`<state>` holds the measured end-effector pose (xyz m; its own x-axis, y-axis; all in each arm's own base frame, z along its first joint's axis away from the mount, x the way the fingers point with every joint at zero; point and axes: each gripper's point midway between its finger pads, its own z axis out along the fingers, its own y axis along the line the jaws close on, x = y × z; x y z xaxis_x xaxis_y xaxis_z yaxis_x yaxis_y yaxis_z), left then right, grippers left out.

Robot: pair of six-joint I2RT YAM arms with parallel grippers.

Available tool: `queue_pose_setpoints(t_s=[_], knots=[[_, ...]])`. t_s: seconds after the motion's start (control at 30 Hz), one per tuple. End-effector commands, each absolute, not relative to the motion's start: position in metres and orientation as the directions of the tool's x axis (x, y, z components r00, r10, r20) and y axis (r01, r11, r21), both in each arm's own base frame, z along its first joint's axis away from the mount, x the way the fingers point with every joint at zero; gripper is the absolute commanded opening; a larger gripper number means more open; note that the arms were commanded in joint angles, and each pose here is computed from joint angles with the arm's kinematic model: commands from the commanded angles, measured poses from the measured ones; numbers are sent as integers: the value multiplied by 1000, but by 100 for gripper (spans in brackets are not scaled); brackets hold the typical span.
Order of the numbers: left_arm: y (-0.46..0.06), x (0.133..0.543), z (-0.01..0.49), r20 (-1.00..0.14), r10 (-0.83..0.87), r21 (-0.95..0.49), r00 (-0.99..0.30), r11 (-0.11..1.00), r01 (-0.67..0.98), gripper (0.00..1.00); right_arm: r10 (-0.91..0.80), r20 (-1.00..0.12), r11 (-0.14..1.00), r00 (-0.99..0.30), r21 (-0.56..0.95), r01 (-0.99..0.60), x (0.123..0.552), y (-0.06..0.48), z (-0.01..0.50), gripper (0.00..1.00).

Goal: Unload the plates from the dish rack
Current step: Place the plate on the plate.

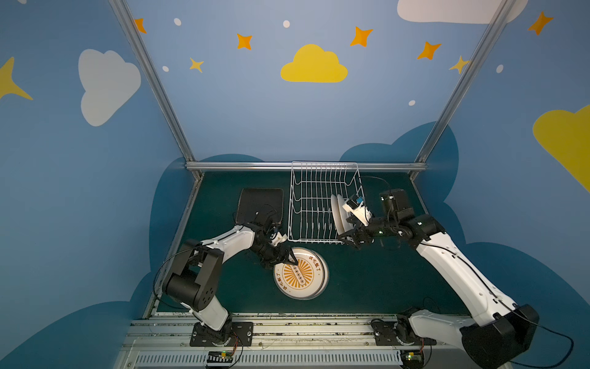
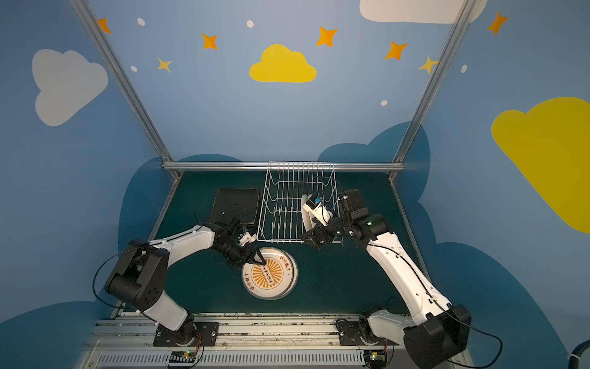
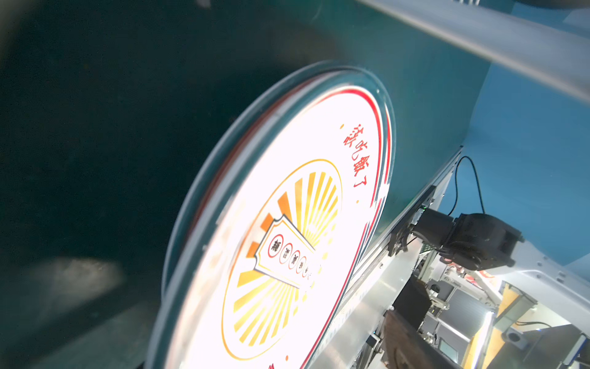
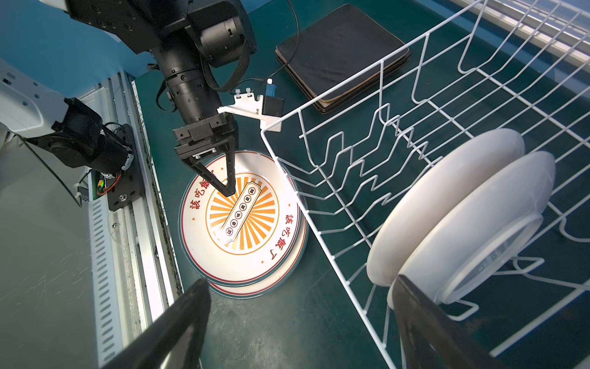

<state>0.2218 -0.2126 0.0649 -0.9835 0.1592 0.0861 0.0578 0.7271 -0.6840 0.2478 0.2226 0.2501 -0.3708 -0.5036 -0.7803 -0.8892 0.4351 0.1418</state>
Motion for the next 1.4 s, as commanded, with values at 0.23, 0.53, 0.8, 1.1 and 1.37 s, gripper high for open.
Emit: queue_pose_setpoints(t_s=[0.23,0.53,0.8,1.1,1.37], knots=[[-206,226,87,62,159,-648,-985,757,82,99,-501,-788,443,-357,121,-888,247,222,253,89],[-208,228,93,58,176,-639,-983,763,99,100,-500,-789,448,-358,117,-886,247,221,252,89],[-206,228,88,75,182,-610,-980,786,99,100,-500,-791,457,-352,104,-883,248,219,252,89],[-198,236,110,29,177,-567,-984,813,130,100,-483,-813,499,-325,50,-865,256,214,253,89],[-192,254,151,-74,155,-535,-985,827,171,100,-445,-858,562,-255,-46,-826,264,204,264,89]])
